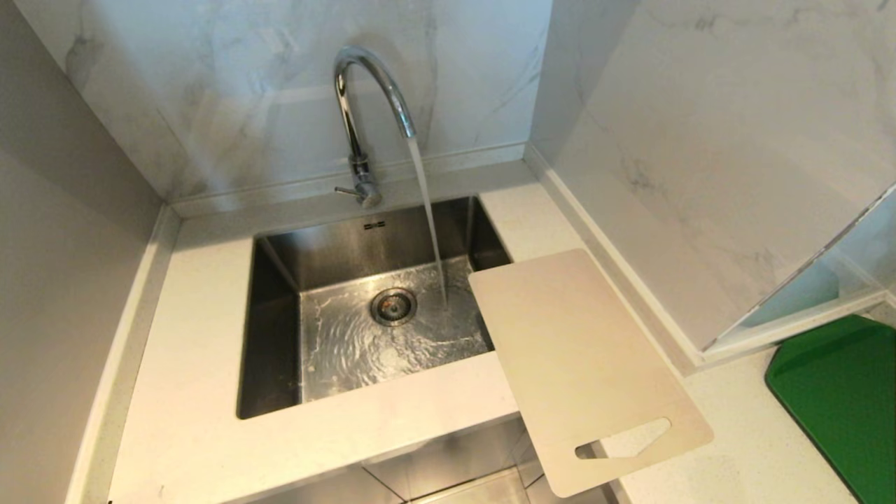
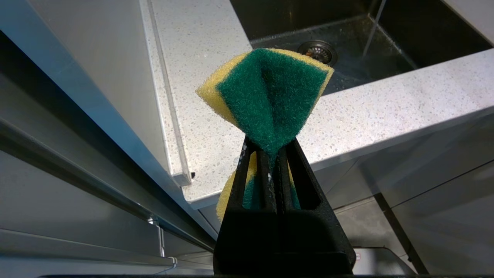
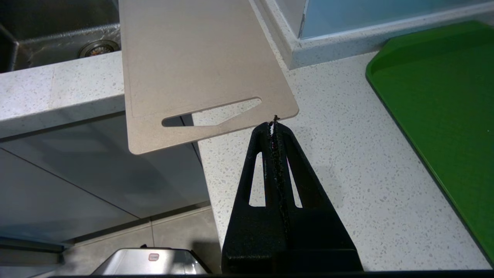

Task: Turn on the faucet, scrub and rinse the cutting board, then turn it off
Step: Pick up the cutting board

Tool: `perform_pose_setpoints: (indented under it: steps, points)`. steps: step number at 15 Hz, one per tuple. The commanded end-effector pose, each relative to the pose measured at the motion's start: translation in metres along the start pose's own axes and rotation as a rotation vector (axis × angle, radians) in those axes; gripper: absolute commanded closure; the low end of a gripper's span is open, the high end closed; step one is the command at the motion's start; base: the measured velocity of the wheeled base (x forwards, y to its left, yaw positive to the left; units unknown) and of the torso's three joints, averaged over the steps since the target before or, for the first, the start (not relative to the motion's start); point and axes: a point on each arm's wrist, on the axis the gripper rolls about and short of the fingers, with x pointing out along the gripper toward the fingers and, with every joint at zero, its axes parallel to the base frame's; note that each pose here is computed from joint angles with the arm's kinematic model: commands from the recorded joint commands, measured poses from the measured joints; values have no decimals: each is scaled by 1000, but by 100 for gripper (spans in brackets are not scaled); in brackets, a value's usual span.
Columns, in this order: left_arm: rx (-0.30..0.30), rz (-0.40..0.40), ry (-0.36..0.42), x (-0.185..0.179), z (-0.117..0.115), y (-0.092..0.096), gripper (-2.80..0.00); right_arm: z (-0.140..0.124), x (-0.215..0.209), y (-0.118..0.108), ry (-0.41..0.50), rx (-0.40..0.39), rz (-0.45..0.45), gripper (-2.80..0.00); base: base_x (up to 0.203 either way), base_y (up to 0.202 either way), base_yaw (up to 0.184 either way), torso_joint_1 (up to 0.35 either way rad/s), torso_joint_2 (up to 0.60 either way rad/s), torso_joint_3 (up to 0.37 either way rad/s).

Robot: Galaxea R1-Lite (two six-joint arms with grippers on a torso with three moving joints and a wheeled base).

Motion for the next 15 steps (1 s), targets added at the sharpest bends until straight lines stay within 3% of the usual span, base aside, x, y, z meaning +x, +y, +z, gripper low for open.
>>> perform_pose_setpoints:
  steps: [1, 5, 12, 13, 15]
  points:
    - [0, 1, 2, 0, 0, 0, 0, 0, 0, 0, 0, -2, 1, 0, 0, 0, 0, 0, 0, 0]
    - [-1, 1, 2, 0, 0, 0, 0, 14, 0, 0, 9, -12, -2, 0, 0, 0, 0, 0, 0, 0]
    - [0, 1, 2, 0, 0, 0, 0, 149, 31, 1, 3, -11, 15, 0, 0, 0, 0, 0, 0, 0]
    - [0, 1, 2, 0, 0, 0, 0, 167, 36, 2, 22, -12, 18, 0, 0, 0, 0, 0, 0, 0]
    - [1, 0, 2, 0, 0, 0, 0, 188, 53, 2, 170, -17, 41, 0, 0, 0, 0, 0, 0, 0]
